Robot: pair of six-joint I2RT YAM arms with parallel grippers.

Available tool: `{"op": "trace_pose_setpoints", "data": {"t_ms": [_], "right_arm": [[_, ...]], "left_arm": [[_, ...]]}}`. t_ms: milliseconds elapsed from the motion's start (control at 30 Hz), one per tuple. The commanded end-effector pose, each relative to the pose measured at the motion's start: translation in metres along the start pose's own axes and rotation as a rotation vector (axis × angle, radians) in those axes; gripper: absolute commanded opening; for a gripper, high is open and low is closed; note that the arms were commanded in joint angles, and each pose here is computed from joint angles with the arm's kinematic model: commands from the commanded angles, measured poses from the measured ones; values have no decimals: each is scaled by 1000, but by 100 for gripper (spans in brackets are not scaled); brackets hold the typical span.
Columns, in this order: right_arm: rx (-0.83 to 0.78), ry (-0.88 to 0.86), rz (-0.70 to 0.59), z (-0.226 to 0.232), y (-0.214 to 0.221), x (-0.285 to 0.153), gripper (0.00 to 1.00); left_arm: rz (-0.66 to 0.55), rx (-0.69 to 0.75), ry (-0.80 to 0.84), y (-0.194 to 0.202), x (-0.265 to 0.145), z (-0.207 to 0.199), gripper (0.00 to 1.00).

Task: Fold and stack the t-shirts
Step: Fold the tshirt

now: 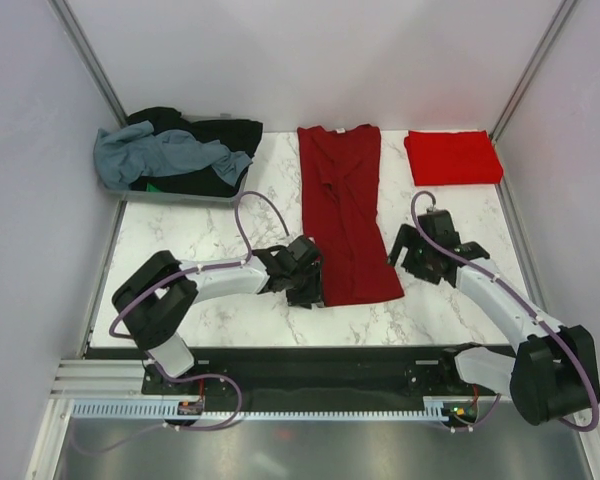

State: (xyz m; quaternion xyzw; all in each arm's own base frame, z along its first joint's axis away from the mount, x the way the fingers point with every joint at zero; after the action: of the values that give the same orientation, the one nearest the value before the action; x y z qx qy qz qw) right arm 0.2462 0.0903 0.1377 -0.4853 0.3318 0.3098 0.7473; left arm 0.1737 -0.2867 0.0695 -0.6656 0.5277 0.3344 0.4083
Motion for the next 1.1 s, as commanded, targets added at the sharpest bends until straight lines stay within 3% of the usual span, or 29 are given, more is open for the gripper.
{"op": "trace_pose_setpoints", "data": {"t_ms": [0, 567, 633, 700, 733, 767, 867, 933, 967, 1067], "right_arm": [[1, 5, 106, -19, 45, 4, 89], [-29, -11, 147, -33, 73, 40, 66], [-33, -18, 161, -33, 77, 44, 62], [-38, -37, 165, -32, 78, 46, 45], [-39, -42, 172, -31, 79, 46, 35], [-38, -54, 176, -30, 79, 45, 19], [-36, -100, 174, -19, 70, 35, 0], [-27, -132, 150, -5, 52, 14, 0], [-23, -149, 133, 1, 44, 4, 0], [-3, -186, 61, 18, 16, -37, 0]], "left_arm": [[-83, -45, 30, -12, 3, -20, 49], [-147, -40, -25, -24, 14, -20, 48], [-150, -34, -40, -26, 18, -19, 42], [-159, -28, -42, -29, 20, -22, 30], [-157, -21, -51, -30, 24, -22, 11], [-163, -19, -39, -33, 22, -29, 2], [-173, -21, -18, -41, -2, -46, 2], [-176, -49, -45, -41, -29, -48, 2], [-242, -53, 19, -51, -64, -65, 2], [-306, -64, 24, -53, -112, -65, 2]]}}
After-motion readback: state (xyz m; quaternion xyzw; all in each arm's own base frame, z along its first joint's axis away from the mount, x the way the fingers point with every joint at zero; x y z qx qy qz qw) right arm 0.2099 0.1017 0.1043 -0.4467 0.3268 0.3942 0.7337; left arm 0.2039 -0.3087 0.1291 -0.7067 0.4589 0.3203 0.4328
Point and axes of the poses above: each gripper's point midway between its finger pads, its own x axis out along the fingers, its own z axis along the line the jaws close on, y = z × x, the point moved 5 cm from there along -x, back along the fingers, and after that the axes turned 5 degrees about -x, right-handed, at the moved point
